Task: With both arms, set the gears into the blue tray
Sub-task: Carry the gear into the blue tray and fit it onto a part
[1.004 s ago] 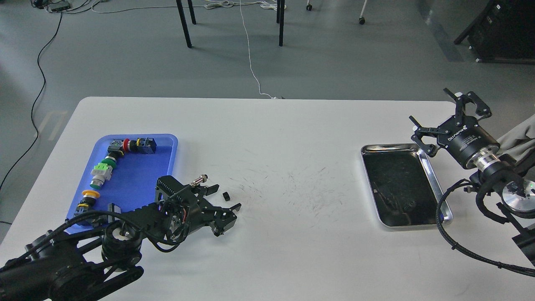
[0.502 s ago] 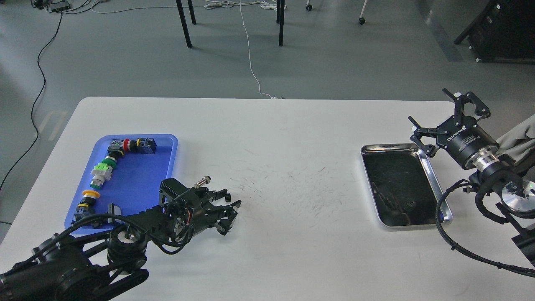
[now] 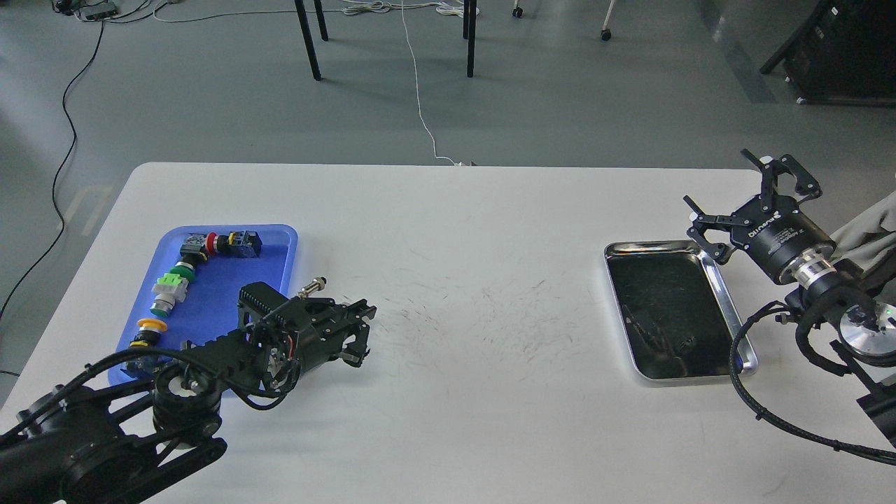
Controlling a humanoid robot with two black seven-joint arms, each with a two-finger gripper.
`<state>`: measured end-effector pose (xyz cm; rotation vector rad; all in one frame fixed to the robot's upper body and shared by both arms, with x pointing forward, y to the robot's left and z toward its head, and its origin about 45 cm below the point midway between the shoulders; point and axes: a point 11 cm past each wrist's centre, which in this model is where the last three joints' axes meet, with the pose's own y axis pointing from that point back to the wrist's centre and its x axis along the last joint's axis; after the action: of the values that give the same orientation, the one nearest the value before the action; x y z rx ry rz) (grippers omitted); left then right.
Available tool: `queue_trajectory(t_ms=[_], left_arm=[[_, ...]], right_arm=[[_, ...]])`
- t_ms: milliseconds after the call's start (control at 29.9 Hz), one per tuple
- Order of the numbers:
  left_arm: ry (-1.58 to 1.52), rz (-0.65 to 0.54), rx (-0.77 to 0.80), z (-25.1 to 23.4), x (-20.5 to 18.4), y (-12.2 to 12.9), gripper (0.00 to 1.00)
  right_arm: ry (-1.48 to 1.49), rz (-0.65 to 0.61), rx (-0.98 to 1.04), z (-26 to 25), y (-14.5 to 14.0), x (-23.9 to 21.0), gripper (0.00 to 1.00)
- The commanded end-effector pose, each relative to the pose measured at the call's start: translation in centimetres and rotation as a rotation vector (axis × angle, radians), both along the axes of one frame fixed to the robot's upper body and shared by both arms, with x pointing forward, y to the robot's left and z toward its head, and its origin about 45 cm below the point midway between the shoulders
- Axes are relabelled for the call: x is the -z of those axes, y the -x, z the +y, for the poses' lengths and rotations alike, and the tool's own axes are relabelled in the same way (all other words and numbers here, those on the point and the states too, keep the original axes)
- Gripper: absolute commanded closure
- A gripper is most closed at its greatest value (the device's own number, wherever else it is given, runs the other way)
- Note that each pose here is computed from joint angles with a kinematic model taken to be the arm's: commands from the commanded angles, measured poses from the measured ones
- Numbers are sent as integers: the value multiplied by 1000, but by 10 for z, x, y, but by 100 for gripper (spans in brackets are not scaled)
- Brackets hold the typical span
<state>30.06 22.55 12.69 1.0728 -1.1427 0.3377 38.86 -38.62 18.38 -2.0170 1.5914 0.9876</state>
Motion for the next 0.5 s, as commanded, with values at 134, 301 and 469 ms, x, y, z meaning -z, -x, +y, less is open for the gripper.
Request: queue_trajectory(t_ms=[134, 301, 469], left_arm=[[-26, -75, -105, 69, -51, -15, 86], [7, -38, -243, 114, -53, -15, 86], [78, 46, -357, 133, -33, -10, 85]], right_arm=[[0, -1, -1, 1, -1, -1, 6], [0, 0, 0, 0, -1, -1, 6], [1, 0, -3, 1, -1, -1, 6]])
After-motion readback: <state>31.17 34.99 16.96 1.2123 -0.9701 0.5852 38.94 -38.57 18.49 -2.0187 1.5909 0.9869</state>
